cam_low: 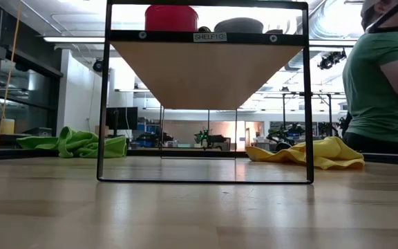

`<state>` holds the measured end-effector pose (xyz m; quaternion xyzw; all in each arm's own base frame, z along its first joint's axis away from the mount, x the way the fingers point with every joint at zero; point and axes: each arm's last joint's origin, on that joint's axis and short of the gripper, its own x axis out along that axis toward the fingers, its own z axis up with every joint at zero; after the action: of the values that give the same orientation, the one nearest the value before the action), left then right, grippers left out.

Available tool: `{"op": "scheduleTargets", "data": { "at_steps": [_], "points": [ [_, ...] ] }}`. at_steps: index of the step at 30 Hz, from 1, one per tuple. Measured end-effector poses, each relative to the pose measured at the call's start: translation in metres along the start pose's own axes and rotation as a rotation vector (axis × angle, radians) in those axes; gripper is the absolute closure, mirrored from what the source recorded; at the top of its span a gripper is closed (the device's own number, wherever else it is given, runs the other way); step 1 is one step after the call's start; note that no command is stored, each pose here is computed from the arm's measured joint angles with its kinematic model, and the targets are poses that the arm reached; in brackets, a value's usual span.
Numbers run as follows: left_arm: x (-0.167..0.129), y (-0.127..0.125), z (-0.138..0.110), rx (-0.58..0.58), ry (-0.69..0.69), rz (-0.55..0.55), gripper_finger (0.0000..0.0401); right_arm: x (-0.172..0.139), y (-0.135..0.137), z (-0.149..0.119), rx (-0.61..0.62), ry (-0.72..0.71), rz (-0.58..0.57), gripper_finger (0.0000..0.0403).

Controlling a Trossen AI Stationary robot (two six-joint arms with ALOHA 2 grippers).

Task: Stack small to large cups/mugs on shelf
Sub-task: Put the top transparent cup on the shelf

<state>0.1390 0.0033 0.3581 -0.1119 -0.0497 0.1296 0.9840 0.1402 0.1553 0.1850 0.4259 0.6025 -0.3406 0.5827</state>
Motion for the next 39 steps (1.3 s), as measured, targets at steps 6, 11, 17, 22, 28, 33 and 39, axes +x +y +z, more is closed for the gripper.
{"op": "scheduleTargets", "data": {
  "at_steps": [6,11,17,22,28,33,39],
  "points": [
    [0.000,0.000,0.000,0.000,0.000,0.000,0.0401,-0.008,-0.003,0.001,-0.083,-0.001,0.013,0.0390],
    [0.000,0.000,0.000,-0.001,-0.001,-0.001,0.0401,-0.051,-0.008,0.006,-0.170,-0.082,0.000,0.0399],
    [0.000,0.000,0.000,-0.001,-0.001,-0.001,0.0401,-0.138,-0.011,0.026,-0.390,-0.274,0.101,0.0401],
    [0.000,0.000,0.000,-0.003,0.001,-0.011,0.0401,-0.202,-0.005,0.046,-0.578,-0.554,0.238,0.0402],
    [0.000,-0.002,0.001,-0.008,-0.002,-0.060,0.0401,-0.247,0.005,0.069,-0.706,-0.960,0.283,0.0402],
    [0.000,-0.004,0.004,-0.015,-0.025,-0.122,0.0401,-0.260,0.008,0.085,-0.816,-1.163,0.375,0.0402],
    [0.012,-0.010,0.002,-0.014,-0.022,-0.198,0.0401,-0.245,0.000,0.103,-0.880,-1.356,0.683,0.0403]
  ]
}}
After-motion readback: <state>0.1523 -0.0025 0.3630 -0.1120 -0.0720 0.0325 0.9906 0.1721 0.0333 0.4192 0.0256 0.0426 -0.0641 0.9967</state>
